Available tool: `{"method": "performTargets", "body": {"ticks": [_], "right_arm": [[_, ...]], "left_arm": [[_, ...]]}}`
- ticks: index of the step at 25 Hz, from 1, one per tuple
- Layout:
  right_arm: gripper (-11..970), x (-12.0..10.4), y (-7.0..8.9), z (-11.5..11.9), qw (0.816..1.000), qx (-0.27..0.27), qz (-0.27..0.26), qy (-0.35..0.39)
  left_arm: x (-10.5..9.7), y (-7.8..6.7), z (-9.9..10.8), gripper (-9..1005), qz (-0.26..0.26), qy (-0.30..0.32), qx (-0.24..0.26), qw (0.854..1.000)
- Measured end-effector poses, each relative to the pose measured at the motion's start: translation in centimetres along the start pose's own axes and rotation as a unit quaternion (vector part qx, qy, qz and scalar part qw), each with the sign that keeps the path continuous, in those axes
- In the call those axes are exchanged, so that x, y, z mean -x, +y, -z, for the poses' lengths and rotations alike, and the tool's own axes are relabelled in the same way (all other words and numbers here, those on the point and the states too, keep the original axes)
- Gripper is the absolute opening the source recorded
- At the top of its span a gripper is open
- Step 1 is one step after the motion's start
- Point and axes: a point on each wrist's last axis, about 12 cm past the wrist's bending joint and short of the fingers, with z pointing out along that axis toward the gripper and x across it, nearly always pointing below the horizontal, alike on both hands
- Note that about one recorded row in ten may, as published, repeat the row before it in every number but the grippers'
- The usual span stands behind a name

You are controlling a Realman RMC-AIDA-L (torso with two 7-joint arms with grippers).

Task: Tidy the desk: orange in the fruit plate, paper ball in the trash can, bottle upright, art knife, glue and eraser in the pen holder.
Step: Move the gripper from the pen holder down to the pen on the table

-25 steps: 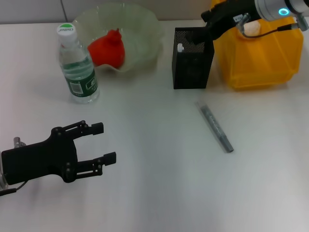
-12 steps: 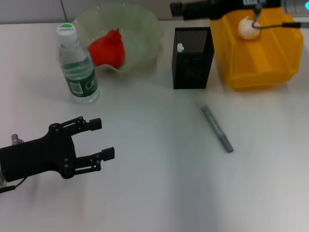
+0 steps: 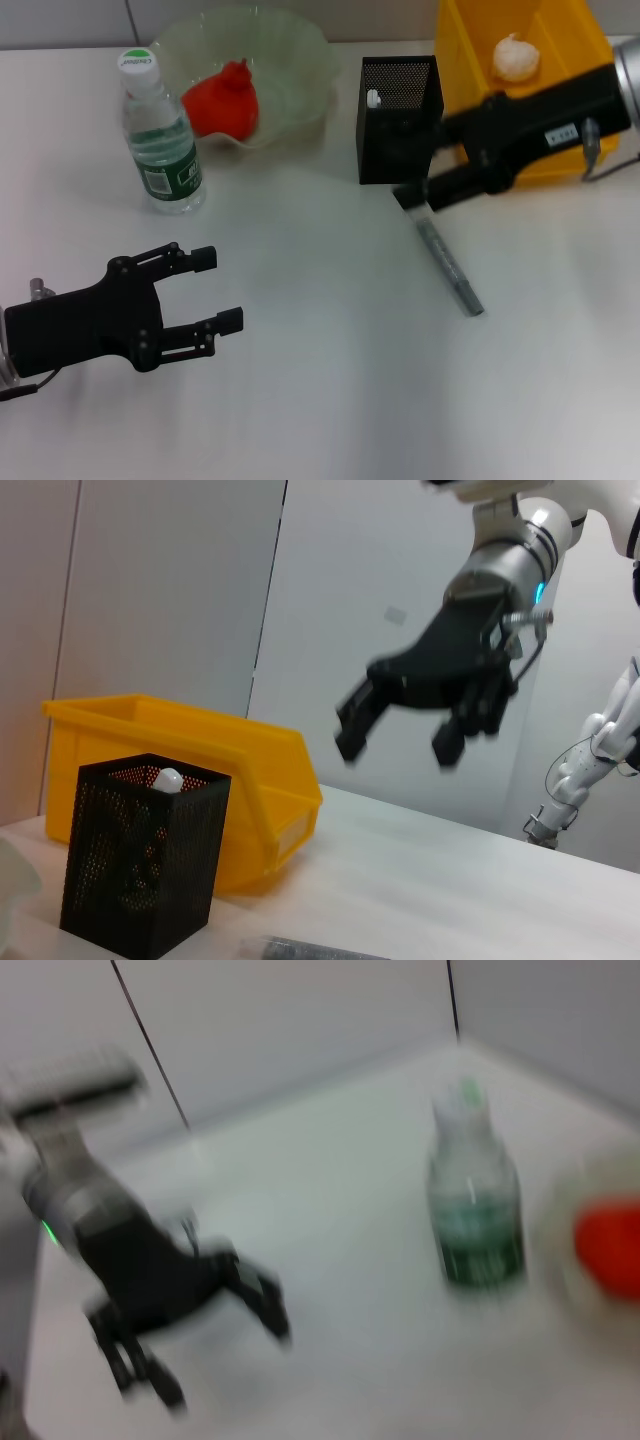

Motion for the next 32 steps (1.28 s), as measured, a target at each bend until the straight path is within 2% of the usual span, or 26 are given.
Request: {"method": "performTargets", "body": {"ticks": [6, 13, 21, 32], "right_arm": [[734, -0.3, -0.6, -1.2, 0.992, -0.034, -0.041, 0.11], [731, 0.4, -1.1, -4.2, 0.969, -0.092, -0.063, 0.22], [730, 0.9, -1.4, -6.4, 0.944, -0.168, -0.084, 0.272], [729, 0.3, -1.2, -8.1, 0.938, -0.168, -0.094, 0.288]], "left_arm": [[-0.1, -0.1, -0.1, 815, 0.001, 0.001, -0.001, 1.0], [-0.1, -0.1, -0.4, 815, -0.001, 0.001, -0.002, 1.0], [-0.1, 0.0, -0.6, 815, -0.005, 0.0, 0.002, 1.0], [0.0, 0.1, -0.8, 815, -0.008, -0.002, 0.003, 1.0]]}}
